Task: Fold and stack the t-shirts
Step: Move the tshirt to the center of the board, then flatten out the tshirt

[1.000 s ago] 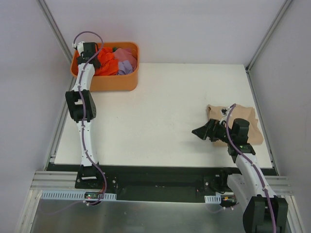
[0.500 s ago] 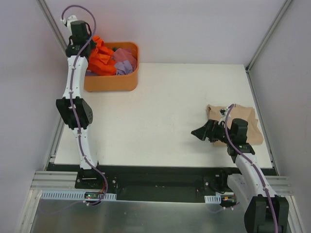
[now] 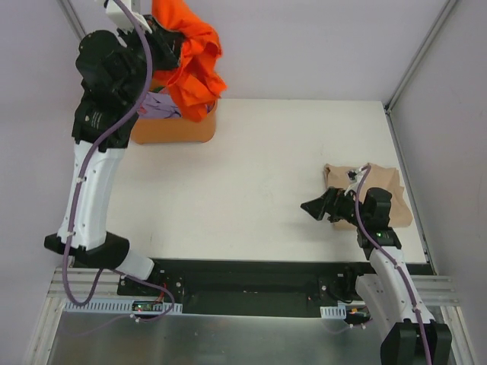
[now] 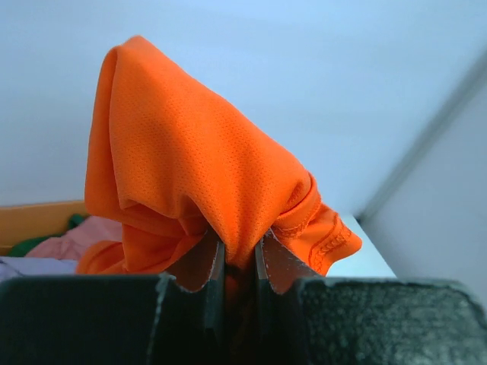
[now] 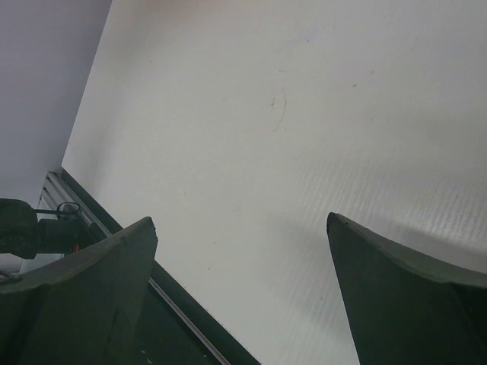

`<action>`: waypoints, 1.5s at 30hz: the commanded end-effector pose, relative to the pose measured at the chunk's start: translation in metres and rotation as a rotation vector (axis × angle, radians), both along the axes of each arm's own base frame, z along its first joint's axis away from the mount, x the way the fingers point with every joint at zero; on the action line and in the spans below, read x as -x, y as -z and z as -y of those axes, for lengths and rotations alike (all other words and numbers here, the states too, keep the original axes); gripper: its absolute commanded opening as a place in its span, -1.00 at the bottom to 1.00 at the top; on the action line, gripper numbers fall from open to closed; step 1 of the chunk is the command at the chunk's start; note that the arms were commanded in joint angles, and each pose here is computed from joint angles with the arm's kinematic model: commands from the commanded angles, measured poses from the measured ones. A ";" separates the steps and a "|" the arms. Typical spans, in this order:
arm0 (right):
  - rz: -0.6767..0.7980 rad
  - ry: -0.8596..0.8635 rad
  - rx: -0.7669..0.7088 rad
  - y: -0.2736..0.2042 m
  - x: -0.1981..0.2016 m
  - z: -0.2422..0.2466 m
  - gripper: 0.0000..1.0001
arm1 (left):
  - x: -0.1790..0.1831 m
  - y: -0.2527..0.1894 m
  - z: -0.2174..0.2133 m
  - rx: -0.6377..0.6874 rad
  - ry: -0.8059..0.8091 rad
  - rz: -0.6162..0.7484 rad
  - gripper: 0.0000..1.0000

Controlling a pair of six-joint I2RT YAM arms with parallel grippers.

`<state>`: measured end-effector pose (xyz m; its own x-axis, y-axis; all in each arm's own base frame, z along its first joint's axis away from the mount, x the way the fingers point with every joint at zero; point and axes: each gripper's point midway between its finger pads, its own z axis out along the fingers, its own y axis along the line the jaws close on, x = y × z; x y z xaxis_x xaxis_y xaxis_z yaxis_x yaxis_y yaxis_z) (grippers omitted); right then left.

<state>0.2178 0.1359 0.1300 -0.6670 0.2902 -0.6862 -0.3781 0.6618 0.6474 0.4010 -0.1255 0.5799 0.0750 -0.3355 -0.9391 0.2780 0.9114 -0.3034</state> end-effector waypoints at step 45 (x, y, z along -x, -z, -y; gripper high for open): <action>0.131 -0.334 0.525 -0.019 -0.076 -0.187 0.95 | 0.277 0.525 0.037 0.281 0.310 -1.285 0.98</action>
<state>0.2543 0.2716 0.1265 -0.6812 -0.2479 -0.6888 -0.5765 0.7616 0.2960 0.1407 -0.1508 0.0557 -0.8889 -0.3682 -0.2725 -0.1412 0.7861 -0.6017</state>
